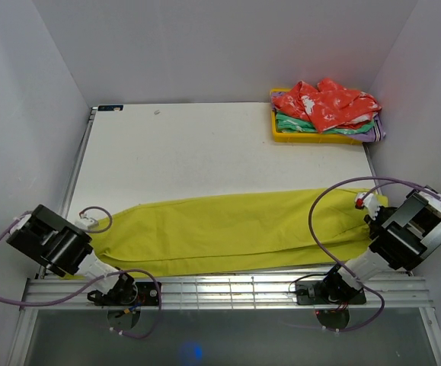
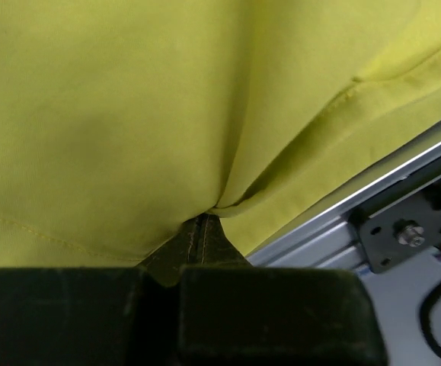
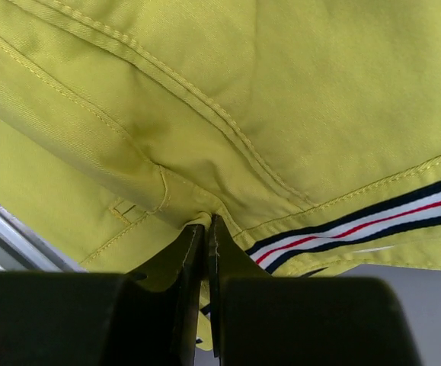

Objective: Fold and stack the trousers
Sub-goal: Fold the trousers

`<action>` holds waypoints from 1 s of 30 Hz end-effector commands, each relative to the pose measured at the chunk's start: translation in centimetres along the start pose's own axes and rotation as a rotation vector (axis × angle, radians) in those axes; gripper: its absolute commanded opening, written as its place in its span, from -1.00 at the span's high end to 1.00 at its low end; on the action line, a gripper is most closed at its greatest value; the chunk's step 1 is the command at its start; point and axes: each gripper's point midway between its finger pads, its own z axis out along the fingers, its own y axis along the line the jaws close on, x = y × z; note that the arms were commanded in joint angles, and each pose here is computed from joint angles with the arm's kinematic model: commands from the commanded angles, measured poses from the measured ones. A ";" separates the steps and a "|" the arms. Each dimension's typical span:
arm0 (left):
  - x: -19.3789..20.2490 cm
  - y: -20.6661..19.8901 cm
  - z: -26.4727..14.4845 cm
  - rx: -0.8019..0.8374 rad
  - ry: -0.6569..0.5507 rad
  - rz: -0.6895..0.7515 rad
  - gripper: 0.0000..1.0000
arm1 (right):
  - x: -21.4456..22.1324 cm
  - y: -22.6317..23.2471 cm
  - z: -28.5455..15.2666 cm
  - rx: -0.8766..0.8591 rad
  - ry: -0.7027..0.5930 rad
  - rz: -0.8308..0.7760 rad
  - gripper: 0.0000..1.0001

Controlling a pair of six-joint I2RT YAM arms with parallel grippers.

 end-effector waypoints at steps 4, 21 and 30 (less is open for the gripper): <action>-12.5 14.2 -2.6 -0.347 -0.304 0.059 1.00 | -1.7 -6.6 -1.2 0.143 -0.007 -0.006 0.84; -20.7 18.1 -2.6 -0.311 -0.297 0.095 1.00 | -1.0 -6.1 -0.1 0.109 0.030 0.015 0.85; -23.9 17.1 -9.2 -0.327 -0.363 0.267 1.00 | -3.4 -7.3 -3.0 0.137 -0.038 -0.001 0.84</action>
